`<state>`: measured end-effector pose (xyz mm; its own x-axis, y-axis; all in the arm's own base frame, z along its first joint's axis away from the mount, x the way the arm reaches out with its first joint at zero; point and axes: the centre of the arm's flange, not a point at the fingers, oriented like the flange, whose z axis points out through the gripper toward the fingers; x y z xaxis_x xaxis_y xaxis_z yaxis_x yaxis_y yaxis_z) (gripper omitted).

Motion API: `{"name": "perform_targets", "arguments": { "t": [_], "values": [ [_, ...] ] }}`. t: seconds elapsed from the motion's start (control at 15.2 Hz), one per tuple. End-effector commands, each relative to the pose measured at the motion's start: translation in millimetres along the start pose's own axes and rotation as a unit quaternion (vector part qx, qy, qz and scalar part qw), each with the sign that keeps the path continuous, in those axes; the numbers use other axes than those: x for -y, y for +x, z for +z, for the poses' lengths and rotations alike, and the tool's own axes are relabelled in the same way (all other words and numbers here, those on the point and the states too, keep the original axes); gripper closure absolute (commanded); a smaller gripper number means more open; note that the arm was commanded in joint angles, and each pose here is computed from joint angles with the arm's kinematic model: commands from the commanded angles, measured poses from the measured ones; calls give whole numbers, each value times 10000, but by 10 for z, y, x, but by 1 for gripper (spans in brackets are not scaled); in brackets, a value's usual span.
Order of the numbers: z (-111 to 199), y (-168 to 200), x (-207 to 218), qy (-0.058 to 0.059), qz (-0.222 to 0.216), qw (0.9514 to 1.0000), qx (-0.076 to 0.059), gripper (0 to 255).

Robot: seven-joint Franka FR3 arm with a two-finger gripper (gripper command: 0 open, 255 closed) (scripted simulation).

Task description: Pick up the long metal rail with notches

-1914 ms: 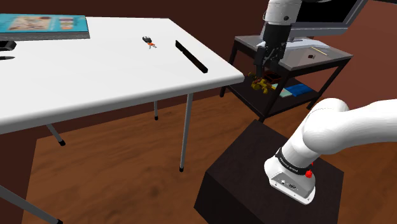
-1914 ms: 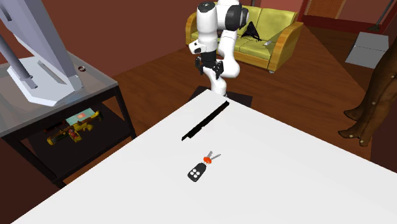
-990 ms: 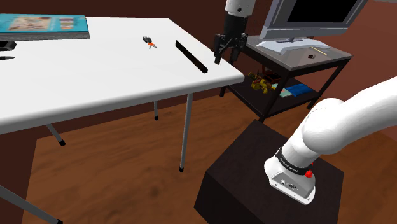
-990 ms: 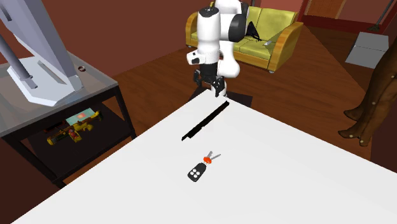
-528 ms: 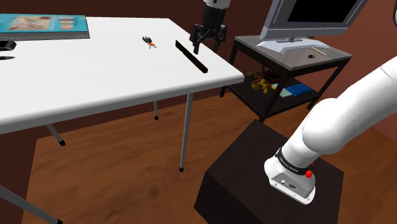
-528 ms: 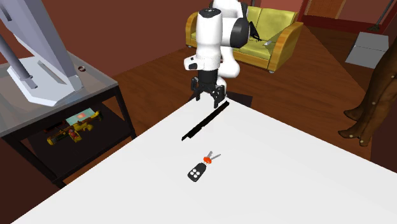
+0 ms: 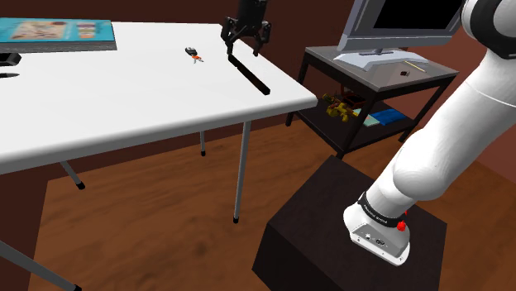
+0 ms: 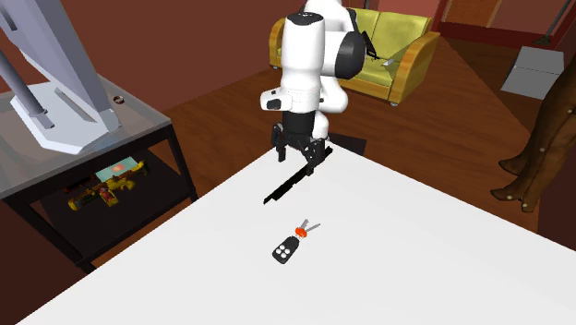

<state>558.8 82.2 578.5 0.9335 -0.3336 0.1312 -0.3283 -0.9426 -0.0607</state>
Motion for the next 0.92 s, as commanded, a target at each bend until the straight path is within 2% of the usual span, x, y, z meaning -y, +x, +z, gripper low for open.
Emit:
{"name": "perform_targets", "arguments": {
  "t": [0.0, 0.33, 0.46, 0.53, 0.86],
  "values": [
    [77, 28, 24, 7, 13, 10000, -24, 0],
    [368, -11, 6, 7, 13, 10000, -24, 0],
    [368, -11, 6, 7, 13, 10000, -24, 0],
    [378, -8, 8, 6, 13, 10000, -24, 255],
    [384, 3, 4, 6, 13, 10000, -24, 255]
  ]
}}
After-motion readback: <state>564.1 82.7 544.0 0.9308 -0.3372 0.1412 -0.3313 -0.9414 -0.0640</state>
